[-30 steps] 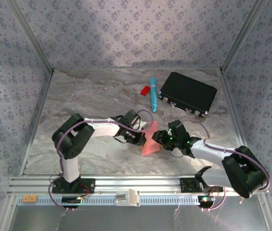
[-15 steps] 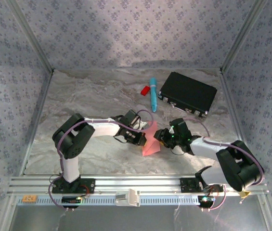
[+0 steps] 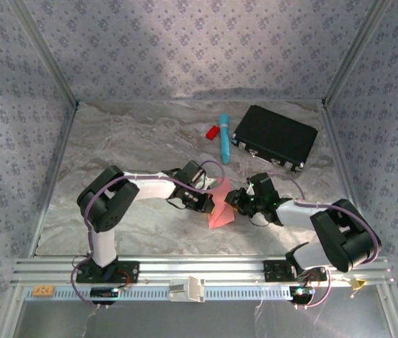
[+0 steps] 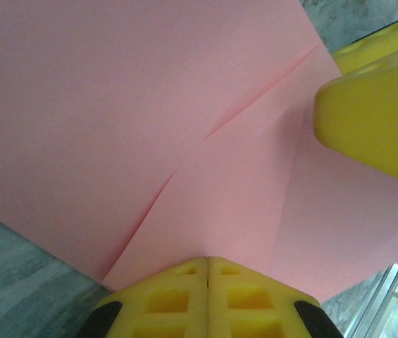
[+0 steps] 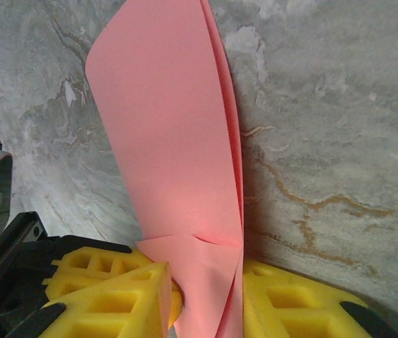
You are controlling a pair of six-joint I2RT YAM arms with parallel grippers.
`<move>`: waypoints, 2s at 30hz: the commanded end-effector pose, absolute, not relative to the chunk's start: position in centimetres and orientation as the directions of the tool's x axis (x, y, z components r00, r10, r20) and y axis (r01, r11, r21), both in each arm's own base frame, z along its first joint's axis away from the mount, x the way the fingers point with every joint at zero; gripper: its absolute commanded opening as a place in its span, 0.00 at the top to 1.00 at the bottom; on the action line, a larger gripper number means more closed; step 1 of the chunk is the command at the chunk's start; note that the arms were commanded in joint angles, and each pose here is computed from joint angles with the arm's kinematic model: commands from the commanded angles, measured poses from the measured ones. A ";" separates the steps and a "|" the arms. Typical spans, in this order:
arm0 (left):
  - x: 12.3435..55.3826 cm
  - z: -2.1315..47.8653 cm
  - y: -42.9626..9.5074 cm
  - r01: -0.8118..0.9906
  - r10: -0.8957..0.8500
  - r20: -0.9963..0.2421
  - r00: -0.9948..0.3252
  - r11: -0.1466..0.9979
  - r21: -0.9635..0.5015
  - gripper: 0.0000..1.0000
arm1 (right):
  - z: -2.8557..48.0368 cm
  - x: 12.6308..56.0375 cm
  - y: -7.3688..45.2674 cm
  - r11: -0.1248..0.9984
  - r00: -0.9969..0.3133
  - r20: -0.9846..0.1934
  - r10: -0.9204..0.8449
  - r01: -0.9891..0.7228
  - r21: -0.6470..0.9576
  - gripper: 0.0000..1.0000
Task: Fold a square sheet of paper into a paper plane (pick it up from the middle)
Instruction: Turn over the paper at the center of the table.
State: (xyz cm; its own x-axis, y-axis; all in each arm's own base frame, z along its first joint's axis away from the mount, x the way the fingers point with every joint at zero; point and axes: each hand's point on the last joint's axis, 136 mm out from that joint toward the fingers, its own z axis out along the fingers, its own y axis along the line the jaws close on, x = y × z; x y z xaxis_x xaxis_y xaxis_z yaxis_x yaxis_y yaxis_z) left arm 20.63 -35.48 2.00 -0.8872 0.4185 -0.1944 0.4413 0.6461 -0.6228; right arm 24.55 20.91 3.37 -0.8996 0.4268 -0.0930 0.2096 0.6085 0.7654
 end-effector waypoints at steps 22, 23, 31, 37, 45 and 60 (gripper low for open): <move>22.7 8.4 -33.6 0.490 0.311 -0.390 -0.867 0.678 -0.548 0.80 | 4.5 23.9 20.1 0.660 -0.902 -0.185 0.391 0.134 0.740 0.94; 22.8 8.8 -33.4 0.493 0.303 -0.404 -0.863 0.682 -0.541 0.78 | 4.8 23.8 20.0 0.672 -0.901 -0.196 0.388 0.131 0.729 0.94; 24.0 11.6 -30.3 0.487 0.211 -0.532 -0.820 0.745 -0.455 0.72 | 6.6 23.2 18.2 0.769 -0.877 -0.298 0.378 0.119 0.628 0.94; 25.0 13.6 -27.3 0.433 0.112 -0.605 -0.788 0.800 -0.416 0.65 | 8.1 22.8 17.1 0.842 -0.878 -0.356 0.322 0.094 0.531 0.94; 25.5 14.6 -23.5 0.334 0.000 -0.645 -0.764 0.855 -0.397 0.56 | 10.6 22.9 15.0 0.946 -0.849 -0.466 0.251 0.112 0.305 0.94; 26.2 16.3 -17.9 0.165 -0.128 -0.702 -0.701 0.928 -0.333 0.35 | 14.9 24.5 15.6 0.891 -0.831 -0.515 -0.208 0.055 -0.450 0.97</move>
State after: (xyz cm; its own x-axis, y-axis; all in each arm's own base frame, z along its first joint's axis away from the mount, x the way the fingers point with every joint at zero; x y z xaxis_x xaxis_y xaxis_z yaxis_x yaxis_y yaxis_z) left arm 26.19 -20.28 16.24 -0.7206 -0.0873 -0.6878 0.2456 0.8956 -0.3710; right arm 24.55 17.92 13.65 -0.8439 -0.1006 -0.5270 0.0193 0.9759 -0.2172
